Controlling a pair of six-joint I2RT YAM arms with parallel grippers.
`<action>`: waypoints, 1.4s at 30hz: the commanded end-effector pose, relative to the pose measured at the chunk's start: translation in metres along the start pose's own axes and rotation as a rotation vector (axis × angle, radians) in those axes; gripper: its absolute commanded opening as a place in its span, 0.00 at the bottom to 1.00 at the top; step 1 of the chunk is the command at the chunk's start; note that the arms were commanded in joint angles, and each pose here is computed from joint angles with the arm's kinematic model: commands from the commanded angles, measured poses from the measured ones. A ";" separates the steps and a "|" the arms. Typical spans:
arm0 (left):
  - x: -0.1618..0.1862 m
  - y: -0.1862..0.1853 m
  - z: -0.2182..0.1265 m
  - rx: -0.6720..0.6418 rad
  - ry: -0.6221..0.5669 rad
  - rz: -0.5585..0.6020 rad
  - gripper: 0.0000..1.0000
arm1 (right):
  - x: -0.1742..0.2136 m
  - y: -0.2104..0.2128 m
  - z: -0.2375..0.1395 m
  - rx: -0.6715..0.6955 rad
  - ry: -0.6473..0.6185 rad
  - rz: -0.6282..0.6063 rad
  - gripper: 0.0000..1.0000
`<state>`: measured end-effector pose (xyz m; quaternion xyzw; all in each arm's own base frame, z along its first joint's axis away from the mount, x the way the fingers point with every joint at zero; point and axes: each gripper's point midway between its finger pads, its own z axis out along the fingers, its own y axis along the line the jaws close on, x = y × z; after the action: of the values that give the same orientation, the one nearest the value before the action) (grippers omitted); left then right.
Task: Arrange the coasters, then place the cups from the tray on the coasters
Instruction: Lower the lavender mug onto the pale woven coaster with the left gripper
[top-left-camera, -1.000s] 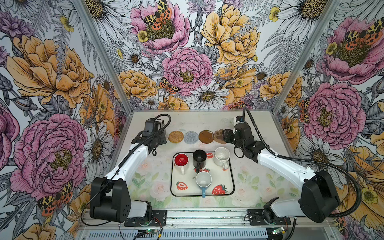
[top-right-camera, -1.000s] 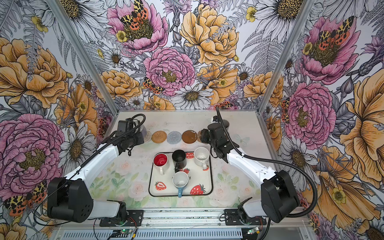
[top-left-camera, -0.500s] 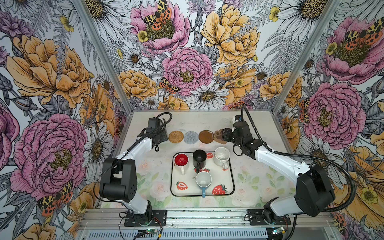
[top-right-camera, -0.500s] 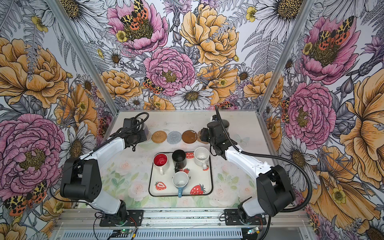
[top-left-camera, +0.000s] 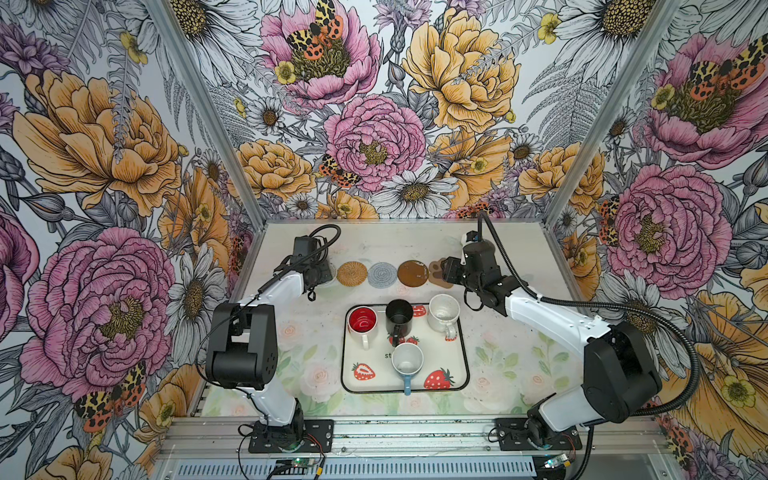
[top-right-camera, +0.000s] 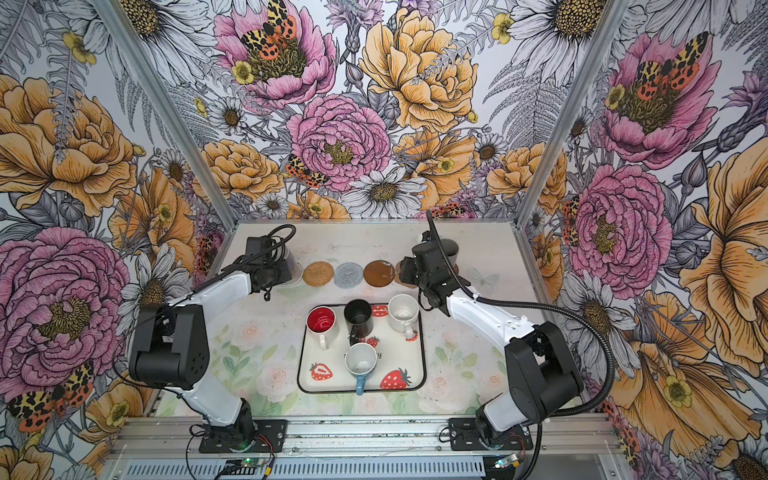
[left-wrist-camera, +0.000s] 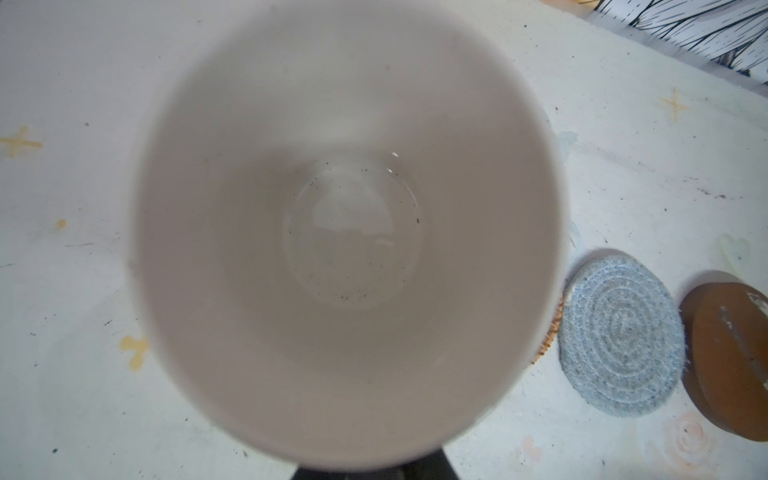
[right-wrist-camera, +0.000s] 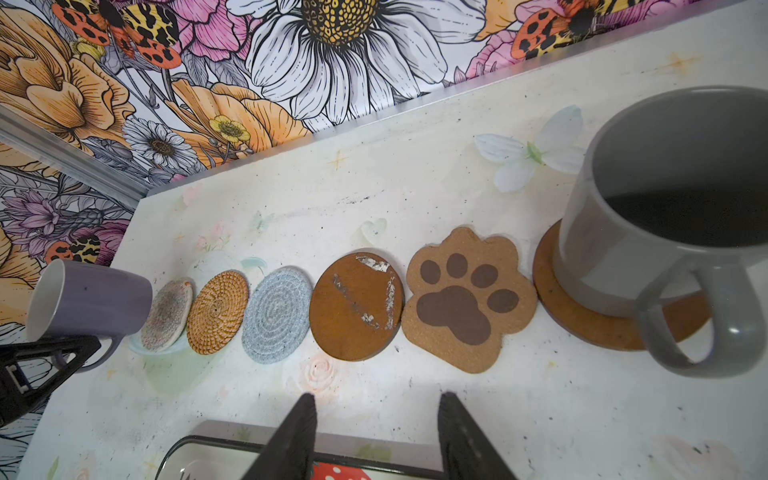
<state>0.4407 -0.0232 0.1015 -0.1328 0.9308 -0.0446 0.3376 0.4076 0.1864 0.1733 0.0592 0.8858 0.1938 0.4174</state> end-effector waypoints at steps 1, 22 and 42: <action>-0.034 -0.014 -0.005 0.060 -0.114 0.019 0.00 | -0.018 0.011 0.000 -0.035 -0.038 -0.004 0.49; -0.021 -0.006 0.013 0.039 -0.053 0.032 0.00 | -0.016 0.011 0.003 -0.038 -0.028 -0.002 0.49; -0.008 0.004 0.025 -0.023 0.011 0.047 0.00 | -0.016 0.013 0.005 -0.049 -0.023 -0.002 0.49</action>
<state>0.4461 -0.0240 0.0696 -0.1204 0.9449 -0.0402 0.3019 0.4098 0.1923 0.1736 0.0535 0.8855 0.2048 0.4136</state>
